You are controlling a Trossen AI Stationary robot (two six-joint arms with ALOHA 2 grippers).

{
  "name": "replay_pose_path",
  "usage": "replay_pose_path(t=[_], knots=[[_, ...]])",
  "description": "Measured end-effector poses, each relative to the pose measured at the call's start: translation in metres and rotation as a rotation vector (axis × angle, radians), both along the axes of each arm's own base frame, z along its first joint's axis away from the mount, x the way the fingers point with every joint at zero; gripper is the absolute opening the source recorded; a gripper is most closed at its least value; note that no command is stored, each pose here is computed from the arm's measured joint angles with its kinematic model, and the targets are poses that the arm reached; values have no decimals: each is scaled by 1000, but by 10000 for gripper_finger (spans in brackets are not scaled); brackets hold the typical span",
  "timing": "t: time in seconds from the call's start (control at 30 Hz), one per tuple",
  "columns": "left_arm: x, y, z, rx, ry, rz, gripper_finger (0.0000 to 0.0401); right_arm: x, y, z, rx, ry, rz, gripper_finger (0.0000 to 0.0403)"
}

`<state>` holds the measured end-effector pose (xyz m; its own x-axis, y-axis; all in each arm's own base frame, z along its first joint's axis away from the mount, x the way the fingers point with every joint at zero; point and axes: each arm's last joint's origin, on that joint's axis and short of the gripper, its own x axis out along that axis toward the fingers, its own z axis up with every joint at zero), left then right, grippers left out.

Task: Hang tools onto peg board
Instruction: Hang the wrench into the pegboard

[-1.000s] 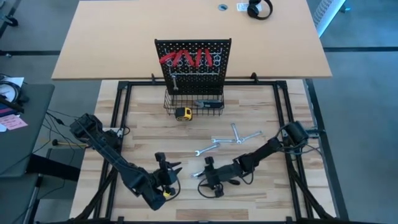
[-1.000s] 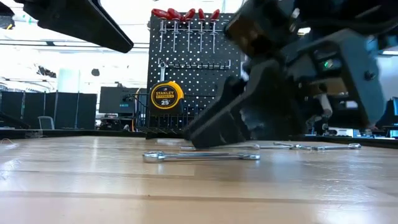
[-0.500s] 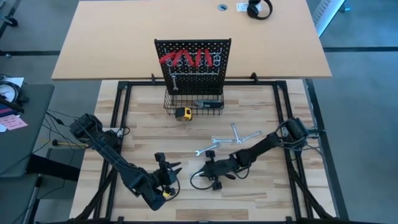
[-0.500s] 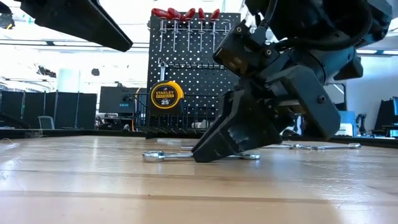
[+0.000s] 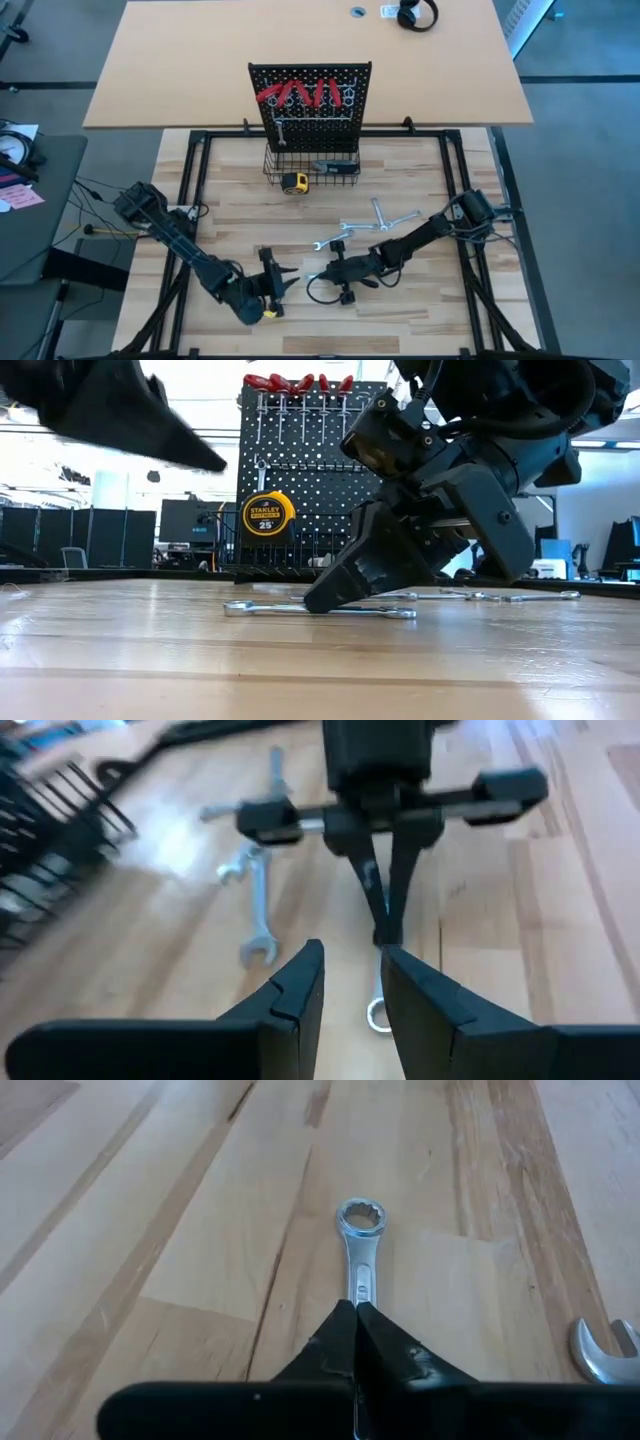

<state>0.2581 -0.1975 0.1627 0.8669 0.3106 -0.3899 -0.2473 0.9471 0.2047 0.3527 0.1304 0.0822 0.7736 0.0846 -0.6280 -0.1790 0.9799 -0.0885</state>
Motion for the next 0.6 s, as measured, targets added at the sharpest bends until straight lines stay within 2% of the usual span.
replay_pose_path(t=[0.23, 0.37, 0.47, 0.6], knots=[[1, 21, -21, -187, -11, -143, 121, 1, 2, 19, 37, -71, 16, 25], [2, 22, -27, -187, 14, -166, 128, 0, 6, 38, 55, -129, 29, 34], [8, 20, -34, -190, 17, -169, 111, -2, 9, 38, 52, -122, 41, 33], [27, 14, -48, -219, 79, -217, 58, -5, 16, 39, 8, -133, 30, 26]])
